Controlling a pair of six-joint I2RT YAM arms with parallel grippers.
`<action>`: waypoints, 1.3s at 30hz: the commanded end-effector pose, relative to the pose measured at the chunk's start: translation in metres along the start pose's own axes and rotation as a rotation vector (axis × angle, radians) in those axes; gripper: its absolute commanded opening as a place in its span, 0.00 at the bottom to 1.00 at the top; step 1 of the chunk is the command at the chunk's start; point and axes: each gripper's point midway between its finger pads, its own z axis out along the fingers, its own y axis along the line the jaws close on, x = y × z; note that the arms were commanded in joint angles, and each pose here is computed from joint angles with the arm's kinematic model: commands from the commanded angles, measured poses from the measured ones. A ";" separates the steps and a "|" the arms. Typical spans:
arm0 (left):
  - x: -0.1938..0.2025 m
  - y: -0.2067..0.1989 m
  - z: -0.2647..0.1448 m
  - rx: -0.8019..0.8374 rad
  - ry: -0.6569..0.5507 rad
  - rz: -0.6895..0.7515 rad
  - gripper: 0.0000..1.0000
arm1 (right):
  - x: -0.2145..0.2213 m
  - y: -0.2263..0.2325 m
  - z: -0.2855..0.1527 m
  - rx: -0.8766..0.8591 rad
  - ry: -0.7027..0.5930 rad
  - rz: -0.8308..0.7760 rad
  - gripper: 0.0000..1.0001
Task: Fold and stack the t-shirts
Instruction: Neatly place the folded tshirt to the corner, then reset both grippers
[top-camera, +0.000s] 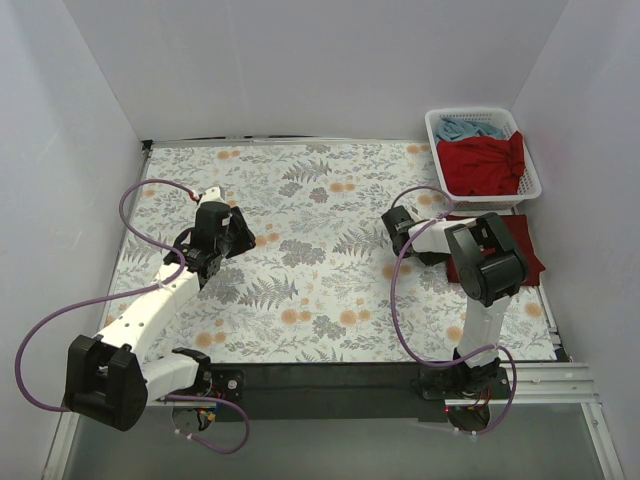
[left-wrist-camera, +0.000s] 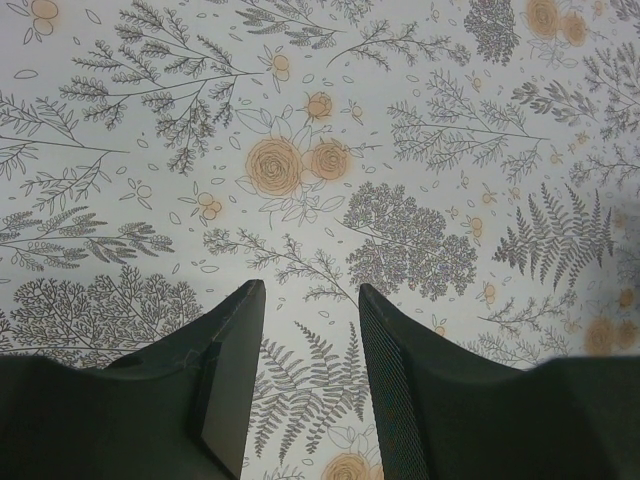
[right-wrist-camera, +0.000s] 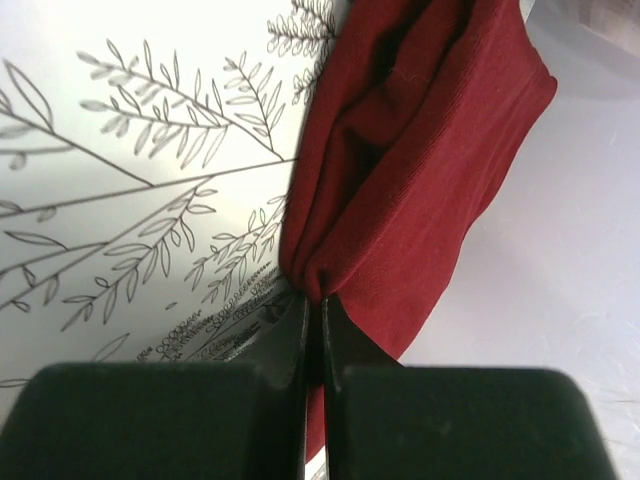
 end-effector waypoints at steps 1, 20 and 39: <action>0.001 0.003 0.000 -0.003 0.003 0.003 0.41 | 0.011 0.002 0.000 -0.016 0.011 0.047 0.01; 0.004 0.007 0.004 -0.024 0.013 0.007 0.41 | 0.009 0.006 -0.013 -0.135 0.031 0.180 0.24; -0.023 0.011 -0.036 -0.046 -0.078 -0.003 0.44 | -0.036 -0.123 -0.212 -0.539 -0.642 0.734 0.64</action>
